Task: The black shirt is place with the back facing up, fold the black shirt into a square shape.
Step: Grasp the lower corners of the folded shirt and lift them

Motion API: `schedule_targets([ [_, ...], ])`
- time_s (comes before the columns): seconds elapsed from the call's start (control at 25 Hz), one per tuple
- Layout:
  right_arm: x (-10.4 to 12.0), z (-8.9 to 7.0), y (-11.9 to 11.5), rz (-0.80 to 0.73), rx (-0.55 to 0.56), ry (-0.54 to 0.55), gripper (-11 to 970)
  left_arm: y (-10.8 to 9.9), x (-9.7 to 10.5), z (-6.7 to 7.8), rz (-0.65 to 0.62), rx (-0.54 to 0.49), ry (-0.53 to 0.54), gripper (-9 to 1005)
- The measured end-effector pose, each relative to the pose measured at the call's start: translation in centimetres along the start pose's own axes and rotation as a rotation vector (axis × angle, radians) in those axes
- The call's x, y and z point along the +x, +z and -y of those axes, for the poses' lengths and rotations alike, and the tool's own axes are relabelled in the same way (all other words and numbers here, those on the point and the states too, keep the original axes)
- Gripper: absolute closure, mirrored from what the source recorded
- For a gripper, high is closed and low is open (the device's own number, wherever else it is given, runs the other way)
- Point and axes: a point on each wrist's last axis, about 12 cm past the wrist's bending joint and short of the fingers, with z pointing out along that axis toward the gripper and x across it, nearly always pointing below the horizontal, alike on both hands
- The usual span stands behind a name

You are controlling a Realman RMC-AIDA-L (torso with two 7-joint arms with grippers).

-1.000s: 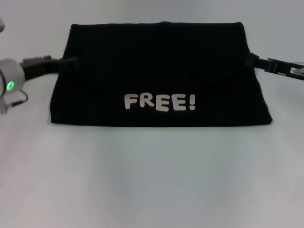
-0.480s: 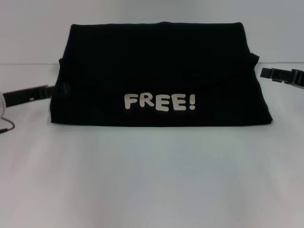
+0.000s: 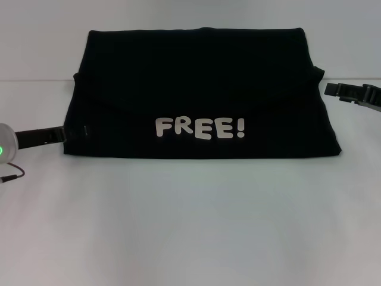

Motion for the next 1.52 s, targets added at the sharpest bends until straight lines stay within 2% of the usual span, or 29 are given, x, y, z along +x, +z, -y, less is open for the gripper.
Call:
schedule_targets([
  [0.6, 0.6, 0.3, -0.1, -0.003, 0.012, 0.017, 335, 0.7, 0.8, 1.2, -0.065, 0.018, 0.093, 92],
  [0.84, 0.7, 0.3, -0.1, -0.006, 0.009, 0.018, 335, 0.6, 1.1, 1.0, -0.068, 0.013, 0.129, 113],
  [0.96, 0.8, 0.3, -0.1, -0.007, 0.010, 0.018, 334, 0.6, 1.2, 0.9, -0.069, 0.007, 0.132, 315],
  [1.4, 0.7, 0.4, -0.2, -0.005, 0.014, 0.015, 334, 0.6, 1.0, 0.9, -0.078, -0.002, 0.163, 550],
  [1.52, 0.8, 0.5, -0.3, -0.007, 0.016, 0.014, 334, 0.5, 0.8, 0.8, -0.077, -0.004, 0.169, 677],
])
